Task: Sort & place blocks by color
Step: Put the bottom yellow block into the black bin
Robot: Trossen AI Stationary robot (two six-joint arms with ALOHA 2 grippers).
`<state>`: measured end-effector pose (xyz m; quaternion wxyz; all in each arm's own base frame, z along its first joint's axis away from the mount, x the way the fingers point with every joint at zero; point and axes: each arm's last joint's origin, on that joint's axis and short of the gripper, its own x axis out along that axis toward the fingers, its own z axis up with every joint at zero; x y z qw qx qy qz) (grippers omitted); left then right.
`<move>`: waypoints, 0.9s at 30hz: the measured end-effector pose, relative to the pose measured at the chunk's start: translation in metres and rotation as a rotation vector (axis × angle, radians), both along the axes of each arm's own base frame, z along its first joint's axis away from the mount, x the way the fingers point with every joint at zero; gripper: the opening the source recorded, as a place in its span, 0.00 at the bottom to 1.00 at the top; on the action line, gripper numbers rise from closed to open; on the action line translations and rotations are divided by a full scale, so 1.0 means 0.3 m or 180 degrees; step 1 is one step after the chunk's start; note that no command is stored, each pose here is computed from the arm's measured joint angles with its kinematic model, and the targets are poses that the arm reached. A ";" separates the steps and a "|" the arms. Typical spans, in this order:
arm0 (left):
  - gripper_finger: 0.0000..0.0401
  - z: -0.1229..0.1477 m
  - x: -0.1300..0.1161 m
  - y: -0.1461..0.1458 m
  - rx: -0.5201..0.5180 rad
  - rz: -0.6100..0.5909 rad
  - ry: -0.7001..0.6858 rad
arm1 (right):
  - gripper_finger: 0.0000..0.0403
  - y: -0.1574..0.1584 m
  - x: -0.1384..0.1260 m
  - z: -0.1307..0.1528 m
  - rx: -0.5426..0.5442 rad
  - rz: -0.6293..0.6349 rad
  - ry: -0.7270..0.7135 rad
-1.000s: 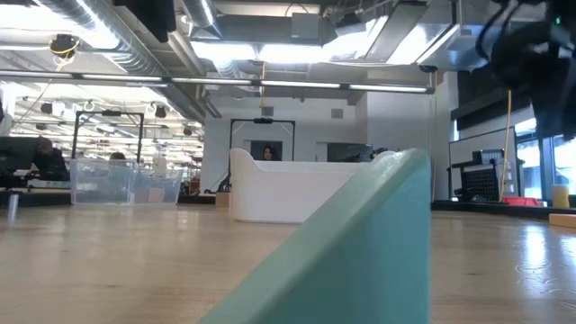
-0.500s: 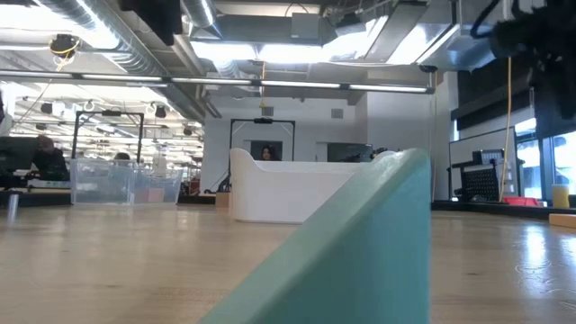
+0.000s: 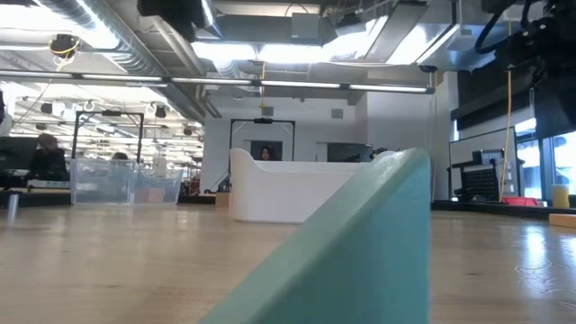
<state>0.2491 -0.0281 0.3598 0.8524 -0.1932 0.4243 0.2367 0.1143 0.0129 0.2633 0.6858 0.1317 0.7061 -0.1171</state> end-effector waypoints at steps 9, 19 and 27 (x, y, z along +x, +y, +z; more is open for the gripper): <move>0.42 0.006 0.012 0.028 0.0048 0.0010 -0.0078 | 0.54 -0.001 0.022 -0.102 0.0010 -0.0321 0.0313; 0.42 0.006 0.014 0.050 0.0052 0.0091 -0.0080 | 0.54 -0.027 0.119 -0.175 -0.0017 -0.0603 0.0599; 0.42 0.005 0.015 0.050 0.0053 0.0089 -0.0078 | 0.54 -0.063 0.185 -0.243 0.0021 -0.1680 0.0846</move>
